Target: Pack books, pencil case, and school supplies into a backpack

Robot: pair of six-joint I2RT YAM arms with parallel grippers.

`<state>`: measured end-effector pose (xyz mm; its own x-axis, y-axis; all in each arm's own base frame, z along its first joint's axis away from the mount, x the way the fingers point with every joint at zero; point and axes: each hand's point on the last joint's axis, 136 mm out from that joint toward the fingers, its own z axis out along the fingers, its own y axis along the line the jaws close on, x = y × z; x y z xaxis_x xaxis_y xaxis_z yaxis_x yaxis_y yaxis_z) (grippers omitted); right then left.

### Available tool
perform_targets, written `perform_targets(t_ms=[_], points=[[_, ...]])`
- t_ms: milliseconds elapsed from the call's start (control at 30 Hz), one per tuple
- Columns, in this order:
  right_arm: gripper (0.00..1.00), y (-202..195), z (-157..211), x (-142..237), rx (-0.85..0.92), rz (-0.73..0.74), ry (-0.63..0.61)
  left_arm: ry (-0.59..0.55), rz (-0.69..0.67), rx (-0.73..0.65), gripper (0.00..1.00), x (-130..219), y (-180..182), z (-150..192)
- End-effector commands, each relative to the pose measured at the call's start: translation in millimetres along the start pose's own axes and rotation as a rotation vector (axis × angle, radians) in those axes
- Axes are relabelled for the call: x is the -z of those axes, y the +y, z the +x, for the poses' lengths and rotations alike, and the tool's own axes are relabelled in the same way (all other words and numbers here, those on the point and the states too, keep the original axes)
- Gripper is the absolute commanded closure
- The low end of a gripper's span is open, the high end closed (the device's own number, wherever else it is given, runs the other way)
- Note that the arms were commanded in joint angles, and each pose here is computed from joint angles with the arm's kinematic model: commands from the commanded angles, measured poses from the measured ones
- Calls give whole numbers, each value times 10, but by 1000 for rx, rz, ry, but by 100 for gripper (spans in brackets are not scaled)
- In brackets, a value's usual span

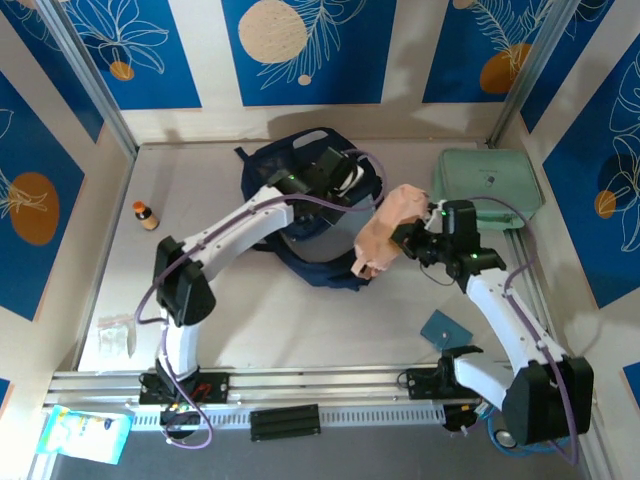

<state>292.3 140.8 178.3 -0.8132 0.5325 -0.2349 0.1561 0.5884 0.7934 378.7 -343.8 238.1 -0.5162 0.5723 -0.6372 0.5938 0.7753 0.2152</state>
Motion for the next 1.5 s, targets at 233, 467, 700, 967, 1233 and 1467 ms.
perform_targets(t_ms=[233,467,700,967,1233,1467], points=[[95,479,88,-646,-112,-91,121,-368,159,145,100,946,-85,-801],[95,450,-66,-1202,-194,0,22,-390,244,190,100,1067,-224,-848],[95,688,-191,-1604,-147,-81,-13,-391,315,185,100,1135,-334,-840],[95,802,-332,-1869,-157,-179,-82,-452,304,205,100,1338,-243,-939],[95,935,-325,-2125,-176,-245,-171,-487,294,198,100,1368,-218,-985],[91,884,-389,-2460,-208,-207,-190,-447,276,195,100,1247,-222,-921]])
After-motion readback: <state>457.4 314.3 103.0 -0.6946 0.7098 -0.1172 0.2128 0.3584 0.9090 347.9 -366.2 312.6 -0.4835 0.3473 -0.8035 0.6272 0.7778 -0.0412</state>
